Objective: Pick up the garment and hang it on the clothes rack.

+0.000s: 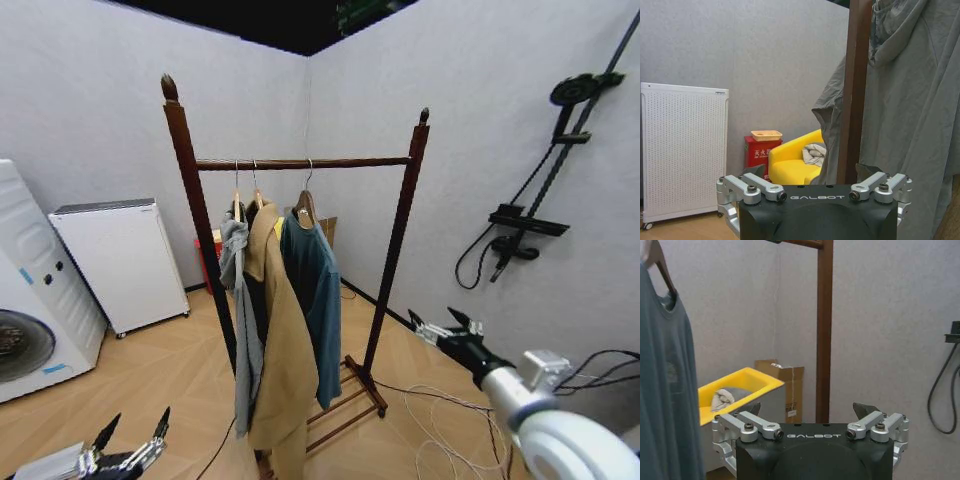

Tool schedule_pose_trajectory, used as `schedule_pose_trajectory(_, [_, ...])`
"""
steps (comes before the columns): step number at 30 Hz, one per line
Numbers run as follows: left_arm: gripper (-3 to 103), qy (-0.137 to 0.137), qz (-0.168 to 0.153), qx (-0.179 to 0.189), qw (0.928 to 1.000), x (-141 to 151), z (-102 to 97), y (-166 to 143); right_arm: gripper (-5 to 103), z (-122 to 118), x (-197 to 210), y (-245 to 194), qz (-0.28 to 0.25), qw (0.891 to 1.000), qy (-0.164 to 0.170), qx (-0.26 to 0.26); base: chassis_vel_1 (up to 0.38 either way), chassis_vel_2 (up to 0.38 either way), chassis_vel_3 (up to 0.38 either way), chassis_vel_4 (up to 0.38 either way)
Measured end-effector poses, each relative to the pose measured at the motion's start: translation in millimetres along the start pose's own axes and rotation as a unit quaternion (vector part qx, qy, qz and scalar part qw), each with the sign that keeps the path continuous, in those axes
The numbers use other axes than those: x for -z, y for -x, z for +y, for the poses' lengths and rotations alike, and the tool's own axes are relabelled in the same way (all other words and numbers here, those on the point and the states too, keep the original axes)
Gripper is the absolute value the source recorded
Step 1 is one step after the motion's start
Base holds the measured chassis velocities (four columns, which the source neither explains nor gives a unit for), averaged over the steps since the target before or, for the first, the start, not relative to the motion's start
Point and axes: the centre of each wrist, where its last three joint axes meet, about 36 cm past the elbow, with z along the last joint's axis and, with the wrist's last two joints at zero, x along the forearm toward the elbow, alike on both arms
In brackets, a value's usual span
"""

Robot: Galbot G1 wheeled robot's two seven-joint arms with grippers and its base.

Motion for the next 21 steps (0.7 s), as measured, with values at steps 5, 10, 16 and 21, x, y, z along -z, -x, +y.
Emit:
schedule_pose_trajectory(5, [100, 0.0, 0.0, 0.0, 1.0, 0.0, 0.0, 0.0, 100, -8.0, -22.4, 5.6, -0.004, 1.0, 0.0, -0.021, 0.0, 0.0, 0.0, 0.0])
schedule_pose_trajectory(10, [100, 0.0, 0.0, 0.0, 1.0, 0.0, 0.0, 0.0, 100, -11.8, -30.5, 3.5, -0.015, 0.999, -0.024, -0.043, 0.0, 0.0, 0.0, 0.0])
schedule_pose_trajectory(16, [100, 0.0, 0.0, 0.0, 1.0, 0.0, 0.0, 0.0, 100, -22.6, -34.9, -4.2, -0.023, 0.996, -0.052, -0.065, 0.0, 0.0, 0.0, 0.0])
schedule_pose_trajectory(21, [100, 0.0, 0.0, 0.0, 1.0, 0.0, 0.0, 0.0, 100, -27.2, -38.8, -6.8, -0.032, 0.995, -0.063, -0.073, 0.0, 0.0, 0.0, 0.0])
